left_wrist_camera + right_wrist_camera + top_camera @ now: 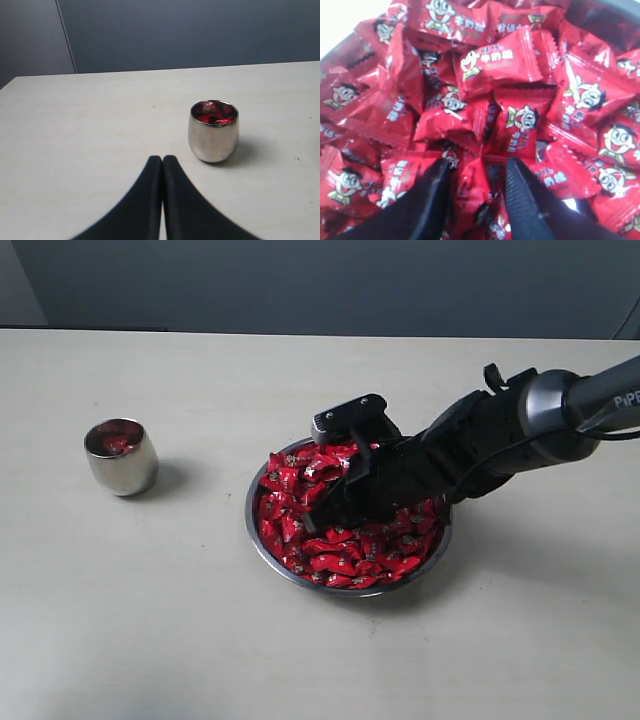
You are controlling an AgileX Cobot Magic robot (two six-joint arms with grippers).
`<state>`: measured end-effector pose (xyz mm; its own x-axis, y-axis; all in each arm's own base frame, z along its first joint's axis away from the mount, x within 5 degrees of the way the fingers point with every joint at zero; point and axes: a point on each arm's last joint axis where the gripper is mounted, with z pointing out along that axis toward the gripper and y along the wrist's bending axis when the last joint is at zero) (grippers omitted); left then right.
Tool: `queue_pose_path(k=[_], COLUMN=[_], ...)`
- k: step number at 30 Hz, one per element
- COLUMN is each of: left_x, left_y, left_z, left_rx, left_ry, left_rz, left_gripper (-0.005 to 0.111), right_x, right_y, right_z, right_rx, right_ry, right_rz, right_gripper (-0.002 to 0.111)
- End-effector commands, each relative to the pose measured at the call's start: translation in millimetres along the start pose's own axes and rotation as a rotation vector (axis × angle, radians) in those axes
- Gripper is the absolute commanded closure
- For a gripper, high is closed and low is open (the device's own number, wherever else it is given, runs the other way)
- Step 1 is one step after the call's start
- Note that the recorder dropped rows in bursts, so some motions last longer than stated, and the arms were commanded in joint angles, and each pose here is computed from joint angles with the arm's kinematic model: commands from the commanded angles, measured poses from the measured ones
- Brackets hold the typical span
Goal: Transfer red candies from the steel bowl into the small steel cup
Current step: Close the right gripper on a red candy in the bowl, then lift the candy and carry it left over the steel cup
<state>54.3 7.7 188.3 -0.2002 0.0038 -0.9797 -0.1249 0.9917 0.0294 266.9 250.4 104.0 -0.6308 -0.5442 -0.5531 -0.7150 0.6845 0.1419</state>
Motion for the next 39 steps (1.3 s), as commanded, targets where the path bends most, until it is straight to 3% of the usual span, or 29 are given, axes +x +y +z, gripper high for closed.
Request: queue_pose_path(k=[1, 4, 5, 8, 15, 39], left_x=[0.9, 0.9, 0.9, 0.9, 0.9, 0.9], left_y=[-0.1, -0.1, -0.1, -0.1, -0.1, -0.1], left_z=[0.0, 0.0, 0.0, 0.0, 0.0, 0.0], left_rx=[0.0, 0.0, 0.0, 0.0, 0.0, 0.0], left_ry=[-0.002, -0.002, -0.002, -0.002, -0.002, -0.002], left_rz=[-0.003, -0.003, -0.003, -0.003, -0.003, -0.003], left_gripper=[0.106, 0.106, 0.106, 0.106, 0.106, 0.106], right_x=[-4.2, -4.8, -4.3, -2.7, -7.8, -58.8], right_y=[0.2, 0.4, 1.6, 3.5, 1.7, 11.3], right_z=[0.4, 0.4, 0.4, 0.3, -5.8, -102.8], right_rx=[0.004, 0.002, -0.011, -0.032, -0.006, 0.067], right_ry=[-0.012, -0.014, -0.008, 0.008, -0.018, -0.34], right_rz=[-0.007, -0.007, -0.011, -0.055, -0.023, -0.023], right_gripper=[0.071, 0.081, 0.093, 0.109, 0.109, 0.109])
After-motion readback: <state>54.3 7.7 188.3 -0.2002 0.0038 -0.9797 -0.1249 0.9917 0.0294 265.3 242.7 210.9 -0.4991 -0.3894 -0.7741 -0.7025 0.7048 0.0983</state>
